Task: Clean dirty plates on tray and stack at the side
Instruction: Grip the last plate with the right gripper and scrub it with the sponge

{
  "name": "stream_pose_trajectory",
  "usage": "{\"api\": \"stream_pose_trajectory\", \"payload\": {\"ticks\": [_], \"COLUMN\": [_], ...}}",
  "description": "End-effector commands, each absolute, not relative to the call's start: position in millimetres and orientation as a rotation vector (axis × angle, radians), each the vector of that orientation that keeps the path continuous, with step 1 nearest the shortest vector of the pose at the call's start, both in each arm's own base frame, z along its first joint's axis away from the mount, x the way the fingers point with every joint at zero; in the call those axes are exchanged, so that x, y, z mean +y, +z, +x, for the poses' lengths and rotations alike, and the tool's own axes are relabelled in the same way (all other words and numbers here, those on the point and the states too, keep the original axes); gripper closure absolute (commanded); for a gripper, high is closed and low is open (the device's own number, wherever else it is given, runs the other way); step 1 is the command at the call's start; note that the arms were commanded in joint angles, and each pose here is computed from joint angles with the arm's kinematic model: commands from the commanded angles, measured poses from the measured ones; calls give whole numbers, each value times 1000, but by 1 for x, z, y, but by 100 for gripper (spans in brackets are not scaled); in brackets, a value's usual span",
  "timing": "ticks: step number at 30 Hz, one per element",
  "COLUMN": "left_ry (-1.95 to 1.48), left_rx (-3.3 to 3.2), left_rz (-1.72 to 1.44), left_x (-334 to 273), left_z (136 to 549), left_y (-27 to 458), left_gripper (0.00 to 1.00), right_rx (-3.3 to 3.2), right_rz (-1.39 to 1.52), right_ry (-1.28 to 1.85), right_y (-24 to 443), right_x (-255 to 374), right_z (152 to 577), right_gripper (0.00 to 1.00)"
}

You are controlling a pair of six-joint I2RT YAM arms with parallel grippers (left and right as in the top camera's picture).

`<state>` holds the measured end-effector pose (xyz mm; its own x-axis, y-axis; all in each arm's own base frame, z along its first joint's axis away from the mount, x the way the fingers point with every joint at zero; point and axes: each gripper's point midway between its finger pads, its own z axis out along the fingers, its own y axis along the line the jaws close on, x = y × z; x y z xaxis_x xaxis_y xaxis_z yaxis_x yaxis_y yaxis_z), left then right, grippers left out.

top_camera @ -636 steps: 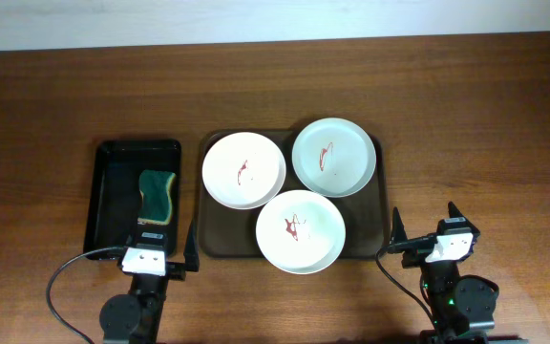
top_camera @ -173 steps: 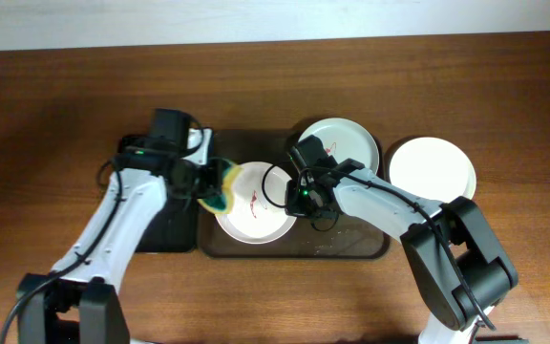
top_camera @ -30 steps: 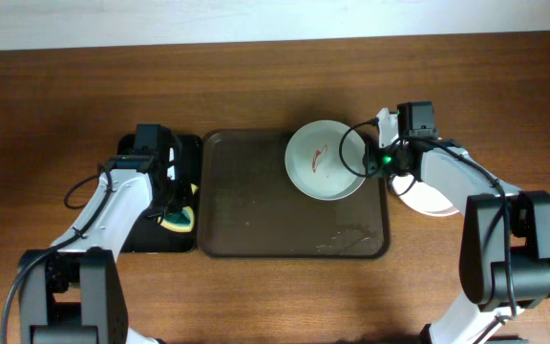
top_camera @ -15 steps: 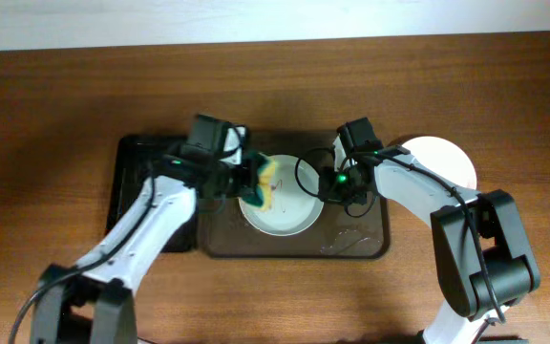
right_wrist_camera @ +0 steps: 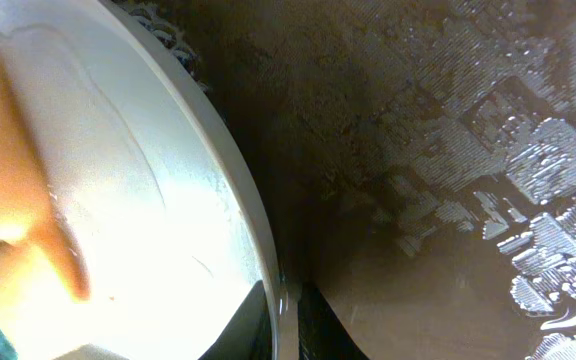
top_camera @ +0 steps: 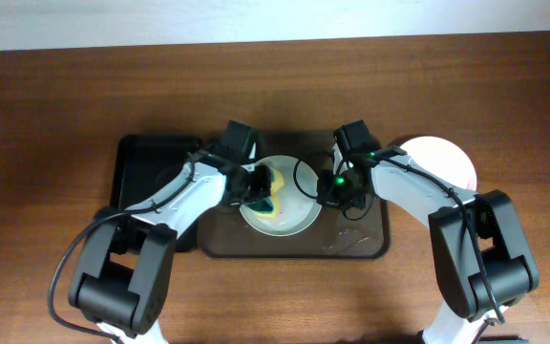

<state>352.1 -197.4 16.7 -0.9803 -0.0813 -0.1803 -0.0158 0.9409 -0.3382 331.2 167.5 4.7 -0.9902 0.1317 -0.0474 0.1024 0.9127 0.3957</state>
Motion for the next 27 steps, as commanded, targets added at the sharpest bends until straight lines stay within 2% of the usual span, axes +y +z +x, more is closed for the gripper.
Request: {"api": "stream_pose_trajectory", "payload": {"ticks": [1,2,4,10,14,15,17,18,22,24,27], "left_ry": [-443,-563,-689,-720,-760,-644,-85,34,294,304,216], "left_rx": [2804,2746,2717,2908,2983,2991,2941,2908,2804,2760,2668], "left_rz": [8,45,86,-151,-56,-61,-119,-125,-137,-151,-135], "left_x": [-182,-197,-211,-245,-277,-270,-208,-193,-160,-156,-155], "left_z": [374,377,371,348,327,326,335,338,349,355,368], "left_y": [58,86,104,44,13,4,-11,-10,-2,11,59], "left_gripper": [100,100,100,100,100,100,100,100,100,100,100], "right_rx": [3013,3013,3013,3013,3013,3013,3013,3013,3014,3018,3026], "right_rz": [214,214,214,214,214,214,214,215,214,216,218], "right_ry": [533,533,533,533,533,533,534,534,534,531,528], "right_y": [-1,-1,-1,-1,-1,-1,-1,-1,-1,-1,-2], "right_x": [158,158,158,158,158,158,158,158,158,157,157], "right_z": [331,331,331,331,331,331,331,331,331,330,328], "right_gripper": [89,89,89,89,89,89,89,89,89,89,89]}}
